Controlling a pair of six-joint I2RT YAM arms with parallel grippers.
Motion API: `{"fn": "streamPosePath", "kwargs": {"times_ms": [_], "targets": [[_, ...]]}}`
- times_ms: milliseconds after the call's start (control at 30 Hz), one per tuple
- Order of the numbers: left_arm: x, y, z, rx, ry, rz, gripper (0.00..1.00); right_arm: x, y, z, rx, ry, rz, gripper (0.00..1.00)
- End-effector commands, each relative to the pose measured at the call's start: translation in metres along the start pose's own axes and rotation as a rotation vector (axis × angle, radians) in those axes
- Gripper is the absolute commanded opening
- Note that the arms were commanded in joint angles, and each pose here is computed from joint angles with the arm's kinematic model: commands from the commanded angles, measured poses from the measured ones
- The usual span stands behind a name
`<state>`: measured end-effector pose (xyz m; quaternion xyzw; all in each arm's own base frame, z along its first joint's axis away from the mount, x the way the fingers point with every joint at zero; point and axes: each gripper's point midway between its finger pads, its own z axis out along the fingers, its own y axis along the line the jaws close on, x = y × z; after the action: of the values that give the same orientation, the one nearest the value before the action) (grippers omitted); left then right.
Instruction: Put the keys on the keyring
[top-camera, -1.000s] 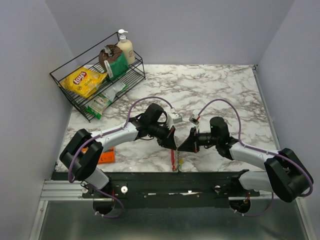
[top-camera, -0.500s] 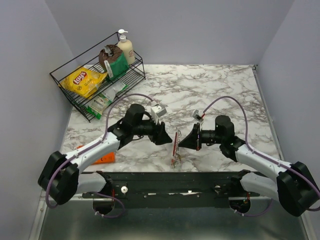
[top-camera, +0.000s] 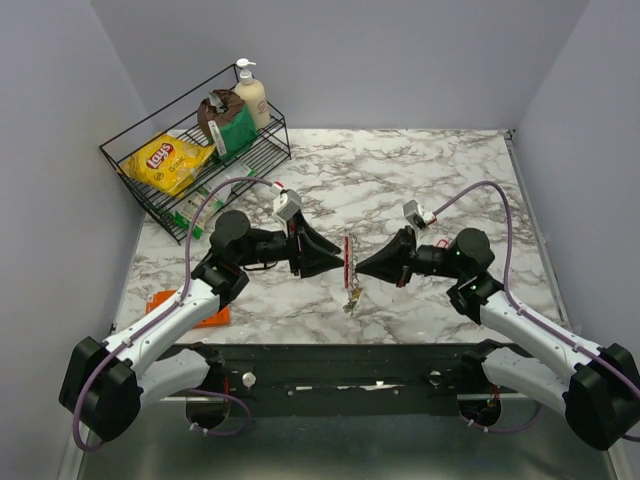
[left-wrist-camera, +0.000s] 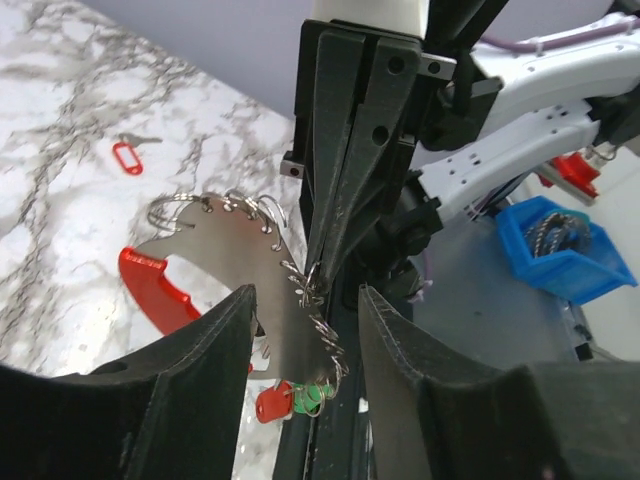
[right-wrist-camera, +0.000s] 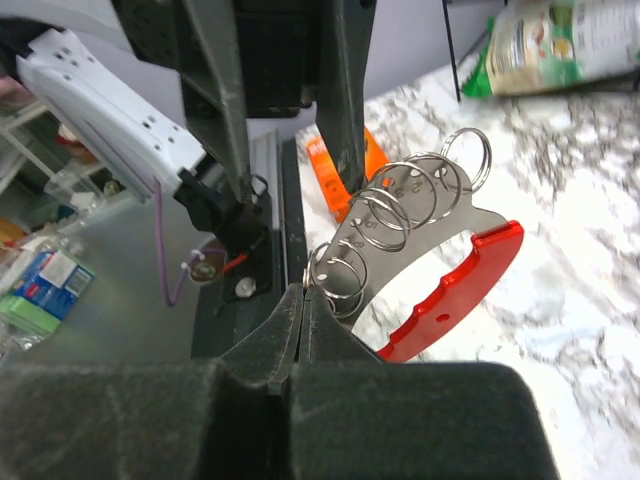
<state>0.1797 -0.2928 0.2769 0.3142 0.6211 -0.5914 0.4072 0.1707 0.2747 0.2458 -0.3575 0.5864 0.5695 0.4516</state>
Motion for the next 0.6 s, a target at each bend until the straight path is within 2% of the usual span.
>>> {"fn": "streamPosePath", "kwargs": {"times_ms": [0, 200, 567], "targets": [[-0.024, -0.03, -0.001, 0.115, -0.078, 0.025, 0.51, -0.044, 0.03, 0.0, -0.111, -0.16, -0.105, 0.01], [-0.033, -0.033, 0.001, 0.123, -0.127, 0.034, 0.48, -0.055, 0.035, 0.0, -0.122, -0.194, -0.1, 0.01], [-0.025, -0.036, 0.02, 0.164, -0.088, 0.01, 0.37, -0.058, 0.036, -0.001, -0.114, -0.211, -0.097, 0.01]]}}
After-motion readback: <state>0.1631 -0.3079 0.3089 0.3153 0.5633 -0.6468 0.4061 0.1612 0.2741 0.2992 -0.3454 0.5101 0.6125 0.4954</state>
